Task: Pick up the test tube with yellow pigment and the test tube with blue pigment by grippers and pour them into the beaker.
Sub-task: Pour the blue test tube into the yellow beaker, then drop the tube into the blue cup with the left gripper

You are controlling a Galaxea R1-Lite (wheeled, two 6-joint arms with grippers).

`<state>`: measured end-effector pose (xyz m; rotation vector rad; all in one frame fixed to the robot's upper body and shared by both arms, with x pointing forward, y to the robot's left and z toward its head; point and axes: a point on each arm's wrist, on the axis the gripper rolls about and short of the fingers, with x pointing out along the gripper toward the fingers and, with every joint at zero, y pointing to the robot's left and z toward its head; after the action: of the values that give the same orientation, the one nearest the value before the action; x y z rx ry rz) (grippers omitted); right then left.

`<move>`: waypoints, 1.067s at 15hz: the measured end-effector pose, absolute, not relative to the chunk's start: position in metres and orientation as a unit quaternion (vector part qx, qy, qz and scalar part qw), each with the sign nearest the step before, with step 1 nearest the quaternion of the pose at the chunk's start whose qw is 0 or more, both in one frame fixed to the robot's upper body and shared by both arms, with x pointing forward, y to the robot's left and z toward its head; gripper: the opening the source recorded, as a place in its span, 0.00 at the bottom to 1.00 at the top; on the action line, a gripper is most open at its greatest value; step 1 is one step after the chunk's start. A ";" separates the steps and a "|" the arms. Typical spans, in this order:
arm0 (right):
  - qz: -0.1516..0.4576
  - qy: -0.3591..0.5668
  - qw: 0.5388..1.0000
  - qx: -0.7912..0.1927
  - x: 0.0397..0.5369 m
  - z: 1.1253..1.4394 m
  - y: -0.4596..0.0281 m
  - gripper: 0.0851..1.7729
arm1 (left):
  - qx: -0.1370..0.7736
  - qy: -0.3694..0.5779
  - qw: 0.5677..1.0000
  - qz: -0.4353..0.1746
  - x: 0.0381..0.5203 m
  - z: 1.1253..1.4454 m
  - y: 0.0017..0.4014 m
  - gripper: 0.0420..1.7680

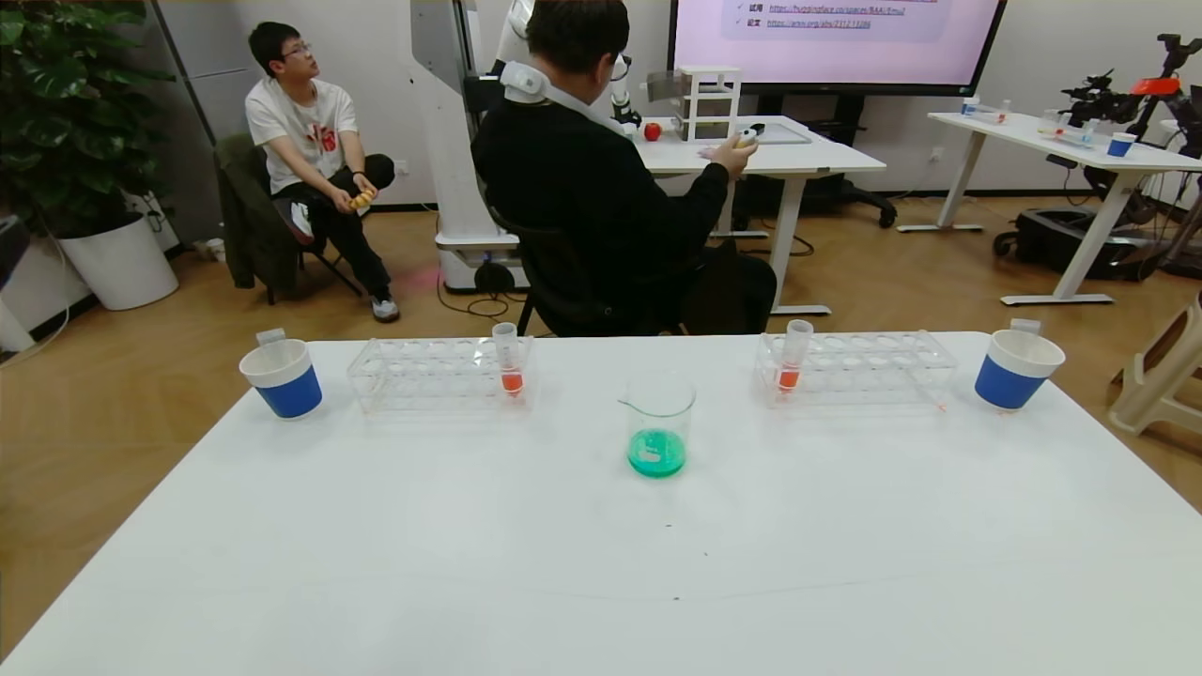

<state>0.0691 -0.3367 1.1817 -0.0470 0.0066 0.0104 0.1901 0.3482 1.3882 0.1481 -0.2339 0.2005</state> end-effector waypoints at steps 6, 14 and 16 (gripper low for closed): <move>0.005 0.003 1.000 -0.024 0.069 1.182 -0.337 0.98 | 0.034 -0.143 0.989 -0.008 0.080 1.358 0.331 0.98; 0.005 0.003 1.000 -0.024 0.069 1.182 -0.337 0.98 | 0.041 -0.175 0.984 -0.020 0.029 1.282 0.333 0.98; 0.005 0.003 1.000 -0.024 0.069 1.182 -0.337 0.98 | 0.039 -0.122 0.992 -0.009 0.047 1.245 0.333 0.98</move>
<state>0.0691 -0.3367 1.1817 -0.0470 0.0066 0.0104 0.0473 0.3332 1.2448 0.0781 -0.2437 -0.0174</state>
